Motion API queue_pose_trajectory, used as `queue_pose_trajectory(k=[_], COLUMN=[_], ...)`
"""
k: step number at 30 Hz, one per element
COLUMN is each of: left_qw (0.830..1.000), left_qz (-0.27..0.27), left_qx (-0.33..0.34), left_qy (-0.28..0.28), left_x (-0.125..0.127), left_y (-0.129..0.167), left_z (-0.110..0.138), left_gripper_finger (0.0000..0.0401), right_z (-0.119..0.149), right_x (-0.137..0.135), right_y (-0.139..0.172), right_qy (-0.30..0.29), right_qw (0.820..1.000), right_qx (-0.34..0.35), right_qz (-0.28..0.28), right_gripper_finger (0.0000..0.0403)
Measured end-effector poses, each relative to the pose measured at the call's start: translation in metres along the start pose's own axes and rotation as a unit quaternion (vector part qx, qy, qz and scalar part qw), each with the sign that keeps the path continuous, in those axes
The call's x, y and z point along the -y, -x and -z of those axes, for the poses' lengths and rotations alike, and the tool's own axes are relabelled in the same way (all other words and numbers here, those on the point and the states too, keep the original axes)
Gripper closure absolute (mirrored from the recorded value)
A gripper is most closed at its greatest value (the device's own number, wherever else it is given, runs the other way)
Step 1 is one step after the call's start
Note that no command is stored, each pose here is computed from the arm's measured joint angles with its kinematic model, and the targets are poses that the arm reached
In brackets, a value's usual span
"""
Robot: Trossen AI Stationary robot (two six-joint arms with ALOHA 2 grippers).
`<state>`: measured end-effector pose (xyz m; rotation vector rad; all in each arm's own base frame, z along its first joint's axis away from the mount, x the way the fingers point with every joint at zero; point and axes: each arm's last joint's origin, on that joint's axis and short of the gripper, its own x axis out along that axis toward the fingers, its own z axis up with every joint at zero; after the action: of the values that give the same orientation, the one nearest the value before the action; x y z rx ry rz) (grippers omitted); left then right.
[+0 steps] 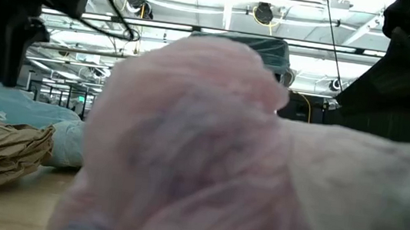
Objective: Place trash/remove bag and relplace
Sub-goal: Put the white paper into the trash bin
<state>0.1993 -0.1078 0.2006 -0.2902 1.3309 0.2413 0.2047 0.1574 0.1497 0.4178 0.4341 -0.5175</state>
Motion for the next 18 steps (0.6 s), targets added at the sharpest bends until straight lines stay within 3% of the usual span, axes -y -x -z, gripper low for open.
queue_pose_trajectory(k=[9, 18], left_qw=[1.0, 0.996], left_qz=[-0.001, -0.044], left_qx=[-0.017, -0.062], left_qy=[-0.023, -0.036], left_x=[0.019, 0.026], left_y=[-0.027, -0.061], left_z=[0.0, 0.0], left_gripper_finger=[0.0269, 0.0269], right_z=[0.0, -0.001], right_x=[-0.003, -0.005], right_y=[0.0, 0.0], right_qy=[-0.017, -0.026], right_qw=[1.0, 0.999], right_qx=[-0.004, -0.011], right_qz=[-0.012, -0.024], right_gripper_finger=[0.0238, 0.0238])
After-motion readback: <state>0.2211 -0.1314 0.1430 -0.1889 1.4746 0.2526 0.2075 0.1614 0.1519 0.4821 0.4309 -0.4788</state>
